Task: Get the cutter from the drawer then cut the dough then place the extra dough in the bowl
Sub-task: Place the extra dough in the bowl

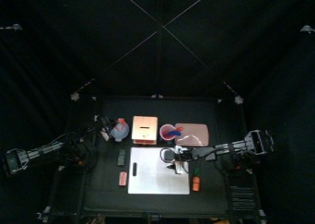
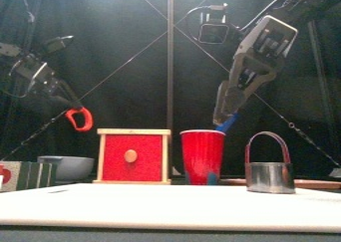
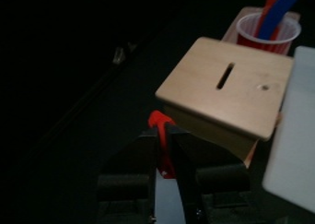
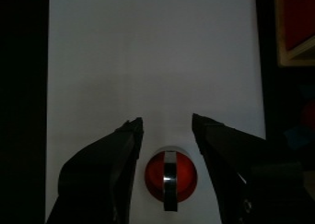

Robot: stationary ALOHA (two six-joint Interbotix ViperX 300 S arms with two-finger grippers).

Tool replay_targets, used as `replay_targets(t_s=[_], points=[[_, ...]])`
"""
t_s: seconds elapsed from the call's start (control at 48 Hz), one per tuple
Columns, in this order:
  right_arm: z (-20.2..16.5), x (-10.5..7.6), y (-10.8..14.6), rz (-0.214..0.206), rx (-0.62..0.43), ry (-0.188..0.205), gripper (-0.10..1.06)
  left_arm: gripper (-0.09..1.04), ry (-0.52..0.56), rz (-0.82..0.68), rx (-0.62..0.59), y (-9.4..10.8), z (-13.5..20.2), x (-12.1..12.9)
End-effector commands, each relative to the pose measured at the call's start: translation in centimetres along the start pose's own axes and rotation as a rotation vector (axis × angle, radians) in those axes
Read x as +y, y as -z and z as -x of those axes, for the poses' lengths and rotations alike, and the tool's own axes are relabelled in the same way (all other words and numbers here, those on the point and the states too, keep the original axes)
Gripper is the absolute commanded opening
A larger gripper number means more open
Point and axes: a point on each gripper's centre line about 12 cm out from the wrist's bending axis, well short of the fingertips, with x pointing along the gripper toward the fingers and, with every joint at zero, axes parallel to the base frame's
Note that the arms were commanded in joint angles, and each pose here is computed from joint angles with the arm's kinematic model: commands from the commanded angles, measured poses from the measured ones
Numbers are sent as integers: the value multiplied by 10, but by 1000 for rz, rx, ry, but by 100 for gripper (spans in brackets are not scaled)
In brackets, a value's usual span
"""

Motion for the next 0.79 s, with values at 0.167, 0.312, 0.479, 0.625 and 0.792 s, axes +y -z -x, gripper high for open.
replay_targets(t_s=[0.167, 0.312, 0.479, 0.625, 0.792], points=[[16, 0, -36, 16, -224, -3, 83, 85, -16, 30, 14, 4, -5, 2], [17, 0, -38, 15, -252, -4, 83, 100, -47, 103, -22, 0, -5, 6], [17, 0, -41, 13, -286, -6, 83, 100, -96, 168, -60, 2, -3, 12], [18, 0, -44, 12, -312, -5, 83, 100, -124, 246, -60, 9, -2, 14], [19, -2, -46, 10, -330, -3, 83, 100, -116, 272, -60, 10, -2, 11]])
